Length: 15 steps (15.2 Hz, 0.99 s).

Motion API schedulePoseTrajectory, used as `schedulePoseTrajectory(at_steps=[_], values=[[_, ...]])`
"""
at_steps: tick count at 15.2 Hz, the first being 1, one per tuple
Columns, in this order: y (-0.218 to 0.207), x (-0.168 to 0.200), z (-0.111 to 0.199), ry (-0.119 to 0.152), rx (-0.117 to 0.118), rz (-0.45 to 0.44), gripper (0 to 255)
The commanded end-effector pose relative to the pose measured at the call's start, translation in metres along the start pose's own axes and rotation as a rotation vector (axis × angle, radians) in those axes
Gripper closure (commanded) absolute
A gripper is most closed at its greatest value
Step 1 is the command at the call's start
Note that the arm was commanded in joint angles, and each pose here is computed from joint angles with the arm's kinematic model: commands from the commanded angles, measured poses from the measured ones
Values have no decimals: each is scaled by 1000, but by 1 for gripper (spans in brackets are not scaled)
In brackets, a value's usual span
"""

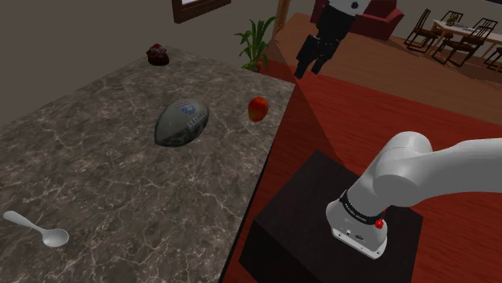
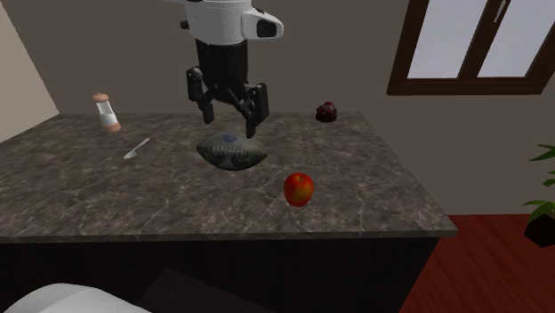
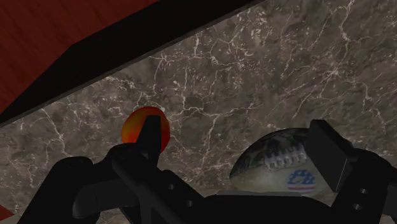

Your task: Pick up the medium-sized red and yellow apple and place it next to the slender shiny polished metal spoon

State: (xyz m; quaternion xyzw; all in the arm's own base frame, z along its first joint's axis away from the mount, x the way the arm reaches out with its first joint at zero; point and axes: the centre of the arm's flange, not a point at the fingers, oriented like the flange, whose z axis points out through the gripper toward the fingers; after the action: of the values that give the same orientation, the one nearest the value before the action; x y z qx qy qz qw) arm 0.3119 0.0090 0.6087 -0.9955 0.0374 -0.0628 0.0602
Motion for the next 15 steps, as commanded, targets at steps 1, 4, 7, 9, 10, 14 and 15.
schedulePoseTrajectory(at_steps=[1,4,7,9,10,14,15], values=[[0,0,0,0,0,0,0],[12,30,25,-14,-10,8,0],[25,59,50,-27,-19,16,0],[34,78,67,-36,-26,22,0],[38,87,76,-41,-29,24,0],[57,125,111,-59,-42,35,0],[62,134,119,-64,-45,38,0]])
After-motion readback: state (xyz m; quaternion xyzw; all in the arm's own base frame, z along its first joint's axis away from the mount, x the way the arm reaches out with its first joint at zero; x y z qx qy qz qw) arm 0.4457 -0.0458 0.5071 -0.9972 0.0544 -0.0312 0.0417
